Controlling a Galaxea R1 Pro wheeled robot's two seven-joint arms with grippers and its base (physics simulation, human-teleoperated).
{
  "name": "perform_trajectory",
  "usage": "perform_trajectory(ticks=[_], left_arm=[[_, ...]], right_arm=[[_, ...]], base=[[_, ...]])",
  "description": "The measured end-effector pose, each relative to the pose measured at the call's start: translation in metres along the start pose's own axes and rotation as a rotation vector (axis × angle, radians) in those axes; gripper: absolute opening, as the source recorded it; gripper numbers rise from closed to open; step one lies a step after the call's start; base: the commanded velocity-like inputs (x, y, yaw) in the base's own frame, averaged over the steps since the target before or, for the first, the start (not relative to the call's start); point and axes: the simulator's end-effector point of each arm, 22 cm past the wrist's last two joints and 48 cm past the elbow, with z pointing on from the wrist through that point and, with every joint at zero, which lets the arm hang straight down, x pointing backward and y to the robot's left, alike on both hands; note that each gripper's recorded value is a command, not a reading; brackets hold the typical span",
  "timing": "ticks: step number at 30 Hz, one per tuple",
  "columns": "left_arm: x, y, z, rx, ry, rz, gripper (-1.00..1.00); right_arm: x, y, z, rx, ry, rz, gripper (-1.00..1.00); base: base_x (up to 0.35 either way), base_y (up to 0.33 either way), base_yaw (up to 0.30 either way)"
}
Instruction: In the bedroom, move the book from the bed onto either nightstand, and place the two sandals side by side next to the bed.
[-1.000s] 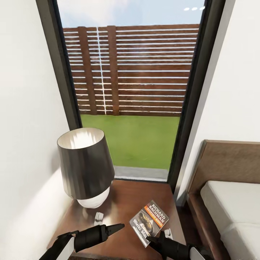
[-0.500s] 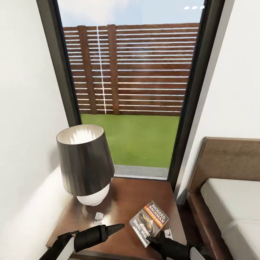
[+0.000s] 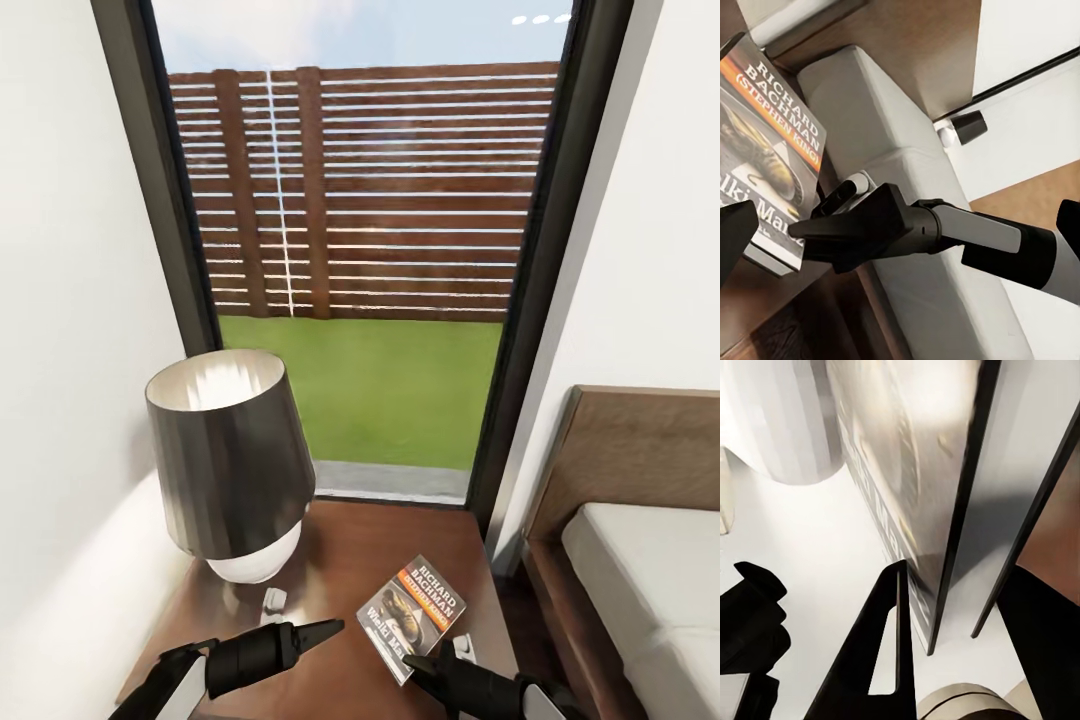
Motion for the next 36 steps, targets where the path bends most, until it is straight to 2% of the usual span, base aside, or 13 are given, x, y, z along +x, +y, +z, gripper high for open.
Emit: perform_trajectory(ticks=[18,36], left_arm=[[0.000,0.000,0.000,-0.001,0.001,0.000,1.00],[0.026,0.032,-0.001,-0.001,0.002,0.001,1.00]], right_arm=[[0.000,0.000,0.000,0.000,0.000,0.000,-1.00],[0.004,-0.040,0.009,0.001,0.001,-0.002,-1.00]], base=[[0.045,0.000,0.000],[0.000,0.000,0.000]])
